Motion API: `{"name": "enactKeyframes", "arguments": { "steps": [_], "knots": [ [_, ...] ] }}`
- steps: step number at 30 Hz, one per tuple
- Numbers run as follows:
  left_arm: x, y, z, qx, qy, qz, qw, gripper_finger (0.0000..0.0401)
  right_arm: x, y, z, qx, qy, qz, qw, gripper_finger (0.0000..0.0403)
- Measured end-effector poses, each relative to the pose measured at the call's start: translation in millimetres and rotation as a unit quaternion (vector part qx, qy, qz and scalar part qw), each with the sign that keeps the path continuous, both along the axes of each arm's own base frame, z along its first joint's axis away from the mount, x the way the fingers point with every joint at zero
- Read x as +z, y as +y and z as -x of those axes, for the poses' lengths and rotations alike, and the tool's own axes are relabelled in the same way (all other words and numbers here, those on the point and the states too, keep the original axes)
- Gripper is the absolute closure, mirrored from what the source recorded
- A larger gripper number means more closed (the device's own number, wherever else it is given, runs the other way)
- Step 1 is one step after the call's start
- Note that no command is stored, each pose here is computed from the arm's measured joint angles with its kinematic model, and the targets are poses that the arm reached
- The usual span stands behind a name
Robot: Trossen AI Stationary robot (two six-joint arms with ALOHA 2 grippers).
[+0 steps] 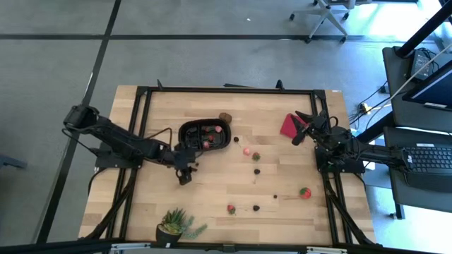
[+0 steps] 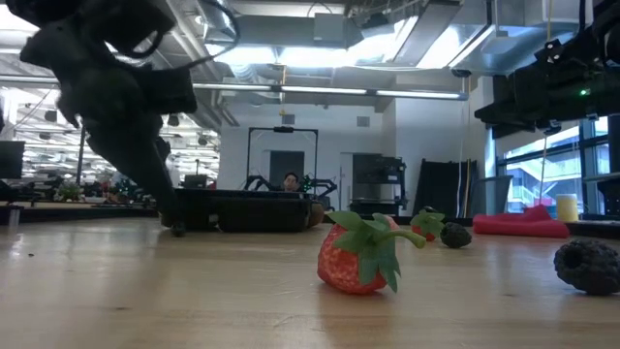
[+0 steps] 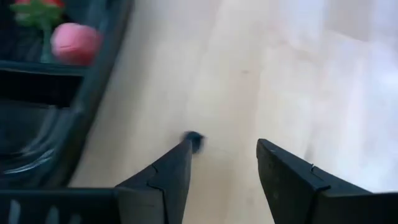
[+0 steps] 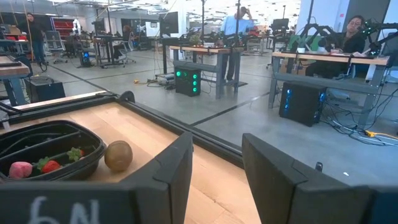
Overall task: Pick and placing Produce into tupperware
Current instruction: Adjust the black bin, then put the blueberry into the black bin
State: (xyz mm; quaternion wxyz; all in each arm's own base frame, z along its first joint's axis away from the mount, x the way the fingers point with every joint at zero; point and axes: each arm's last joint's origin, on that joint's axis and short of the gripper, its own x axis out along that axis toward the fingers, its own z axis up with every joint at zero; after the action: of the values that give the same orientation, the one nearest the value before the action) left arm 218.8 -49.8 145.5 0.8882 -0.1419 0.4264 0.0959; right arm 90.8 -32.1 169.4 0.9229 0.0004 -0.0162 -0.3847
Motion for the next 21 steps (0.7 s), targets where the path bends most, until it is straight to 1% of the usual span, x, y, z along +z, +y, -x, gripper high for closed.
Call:
{"name": "enactKeyframes", "arguments": {
  "steps": [4,6,9,12,17,21],
  "knots": [
    [3.4,-11.1,3.3,-0.025,-0.009,0.003,1.0,0.0229,0.0,0.0,0.0,0.0,0.0,0.0,1.0,0.026],
    [4.8,-18.5,4.0,-0.028,-0.024,-0.007,0.999,0.0229,0.1,0.0,0.0,0.0,0.0,0.0,1.0,0.026],
    [7.8,-30.8,6.7,0.01,-0.062,-0.038,0.997,0.0229,0.0,0.0,0.0,0.0,0.0,0.0,1.0,0.026],
    [10.2,-46.3,14.1,0.046,-0.101,-0.07,0.991,0.0229,0.1,0.0,0.0,0.0,0.0,0.0,1.0,0.026],
    [12.3,-62.1,24.5,0.121,-0.162,-0.076,0.976,0.0229,0.1,0.0,0.0,0.0,0.0,0.0,1.0,0.026],
    [5.6,-65.6,23.3,0.144,-0.179,-0.109,0.967,0.0229,0.0,0.0,0.0,0.0,0.0,0.0,1.0,0.026]
  ]
}}
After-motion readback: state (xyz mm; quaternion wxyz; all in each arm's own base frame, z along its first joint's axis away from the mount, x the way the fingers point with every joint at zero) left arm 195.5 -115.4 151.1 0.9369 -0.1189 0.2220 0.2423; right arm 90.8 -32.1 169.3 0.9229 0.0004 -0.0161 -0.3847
